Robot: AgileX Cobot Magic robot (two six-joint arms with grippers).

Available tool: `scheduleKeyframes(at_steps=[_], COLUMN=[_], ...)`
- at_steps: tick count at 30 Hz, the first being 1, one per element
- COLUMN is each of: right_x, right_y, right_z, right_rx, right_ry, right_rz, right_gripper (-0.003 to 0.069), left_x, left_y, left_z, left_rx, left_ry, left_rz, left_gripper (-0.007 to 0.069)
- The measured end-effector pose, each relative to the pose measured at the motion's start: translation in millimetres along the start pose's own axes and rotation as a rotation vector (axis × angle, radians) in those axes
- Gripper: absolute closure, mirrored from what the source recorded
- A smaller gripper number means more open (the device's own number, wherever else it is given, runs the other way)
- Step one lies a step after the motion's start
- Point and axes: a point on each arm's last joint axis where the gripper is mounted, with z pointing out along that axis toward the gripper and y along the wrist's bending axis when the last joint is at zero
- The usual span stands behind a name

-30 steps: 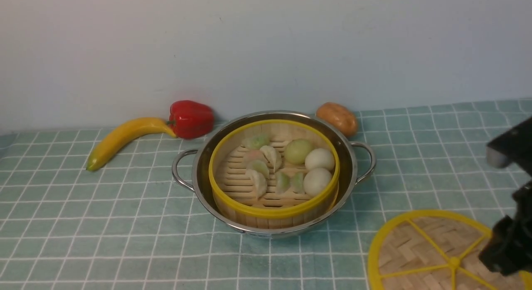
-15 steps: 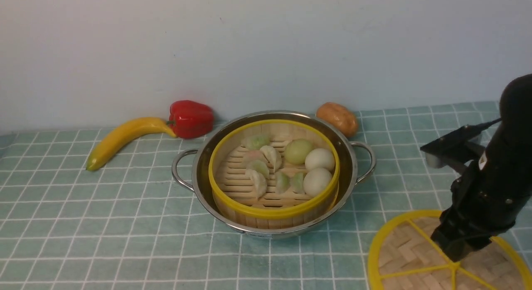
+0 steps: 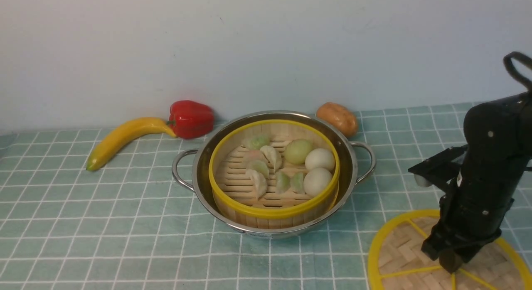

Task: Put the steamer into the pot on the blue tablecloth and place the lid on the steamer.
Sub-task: 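Move the gripper down to the bamboo steamer lid and grasp its center knob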

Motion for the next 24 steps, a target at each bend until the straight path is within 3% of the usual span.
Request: scheduleKeyframes(at_steps=[5, 9, 13, 18, 22, 24], right_x=[-1, 0, 5, 27, 48, 51], right_y=[1, 1, 1, -2, 6, 23], right_z=[1, -3, -34, -88, -132, -144], right_rx=[-0.008, -0.01, 0.003, 0.074, 0.077, 0.026], right_ry=[0.017, -0.003, -0.169, -0.383, -0.607, -0.7], right_rz=[0.029, 0.084, 0.197, 0.2, 0.147, 0.034], right_gripper=[0.0516, 0.0512, 0.0512, 0.0512, 0.0512, 0.0512], left_x=[0, 0, 0, 0, 0, 0], left_y=[0, 0, 0, 0, 0, 0], left_z=[0, 0, 0, 0, 0, 0], left_rx=[0.0, 0.0, 0.0, 0.0, 0.0, 0.001], left_ry=[0.0, 0.0, 0.0, 0.0, 0.0, 0.0], left_rz=[0.0, 0.0, 0.0, 0.0, 0.0, 0.0], left_gripper=[0.0383, 0.0383, 0.0383, 0.0383, 0.0382, 0.0382])
